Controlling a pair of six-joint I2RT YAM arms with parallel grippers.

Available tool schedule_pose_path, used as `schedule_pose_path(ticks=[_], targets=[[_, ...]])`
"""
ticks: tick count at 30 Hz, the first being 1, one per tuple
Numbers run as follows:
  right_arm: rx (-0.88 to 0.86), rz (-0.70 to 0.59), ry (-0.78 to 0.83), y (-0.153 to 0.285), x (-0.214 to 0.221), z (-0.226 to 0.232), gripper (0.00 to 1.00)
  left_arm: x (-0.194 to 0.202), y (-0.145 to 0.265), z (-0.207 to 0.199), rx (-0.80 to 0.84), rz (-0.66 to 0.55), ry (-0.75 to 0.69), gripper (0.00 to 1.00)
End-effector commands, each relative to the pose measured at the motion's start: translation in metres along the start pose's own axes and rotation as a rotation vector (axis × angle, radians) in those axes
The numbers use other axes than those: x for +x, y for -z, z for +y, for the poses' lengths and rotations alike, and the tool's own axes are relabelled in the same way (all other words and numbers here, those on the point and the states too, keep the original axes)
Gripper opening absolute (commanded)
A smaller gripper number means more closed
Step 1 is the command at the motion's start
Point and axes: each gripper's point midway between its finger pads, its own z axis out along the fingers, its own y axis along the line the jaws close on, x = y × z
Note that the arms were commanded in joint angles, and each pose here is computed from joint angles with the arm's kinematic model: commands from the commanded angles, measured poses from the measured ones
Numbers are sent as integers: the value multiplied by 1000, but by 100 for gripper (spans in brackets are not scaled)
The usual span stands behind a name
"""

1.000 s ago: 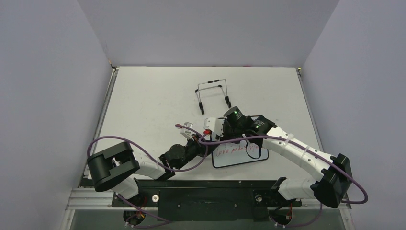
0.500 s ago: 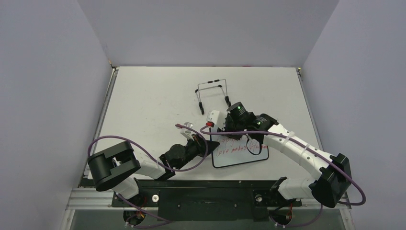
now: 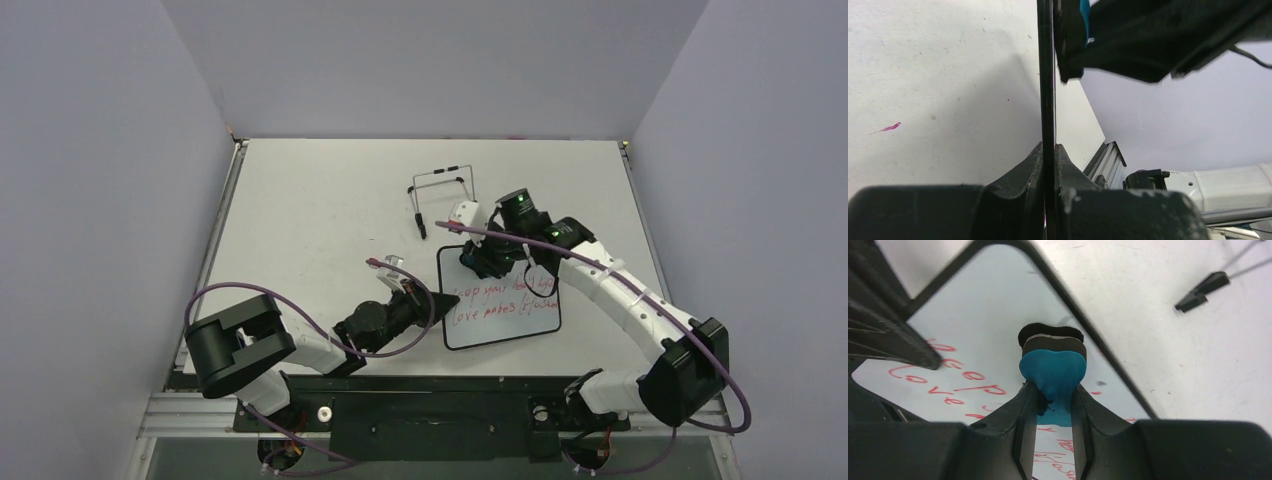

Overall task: Erase the whiteboard
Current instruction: Erase the whiteboard at the center of the board.

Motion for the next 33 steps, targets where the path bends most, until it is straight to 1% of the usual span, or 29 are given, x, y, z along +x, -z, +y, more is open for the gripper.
schedule_pose_path(ticks=[1,4,7,13,16,21,23,26,28,30,31,32,33], targets=[[-31,-236,-45,42,-39,-9,0,-14,-5,-52,193,-43,20,0],[-15,-239,-66,44,-32,-13,0,-14,-6,-52,192,-40,18,0],[23,-205,-90,37,-23,-20,0,-14,-6,-51,188,-40,17,0],[54,-95,-30,12,-19,-11,0,-15,-7,-54,190,-37,4,0],[52,-65,-11,6,-18,-7,0,-15,-7,-52,182,-34,-5,0],[-63,-5,102,6,-4,19,0,-15,-7,-51,176,-34,-17,0],[-3,12,70,8,4,3,0,-15,-6,-52,179,-33,-20,0],[103,-20,-49,15,3,-24,0,-14,-6,-52,180,-31,-21,0],[164,-45,-85,17,-6,-37,0,-13,-7,-52,183,-25,-23,0],[182,-37,-81,14,-17,-40,0,-11,-9,-52,184,-19,-24,0],[175,-42,-51,14,-26,-36,0,-10,-10,-51,183,-17,-23,0],[150,-22,-36,9,-25,-30,0,-10,-10,-52,186,-17,-18,0],[98,-21,19,5,-27,-17,0,-9,-10,-51,187,-17,-15,0]])
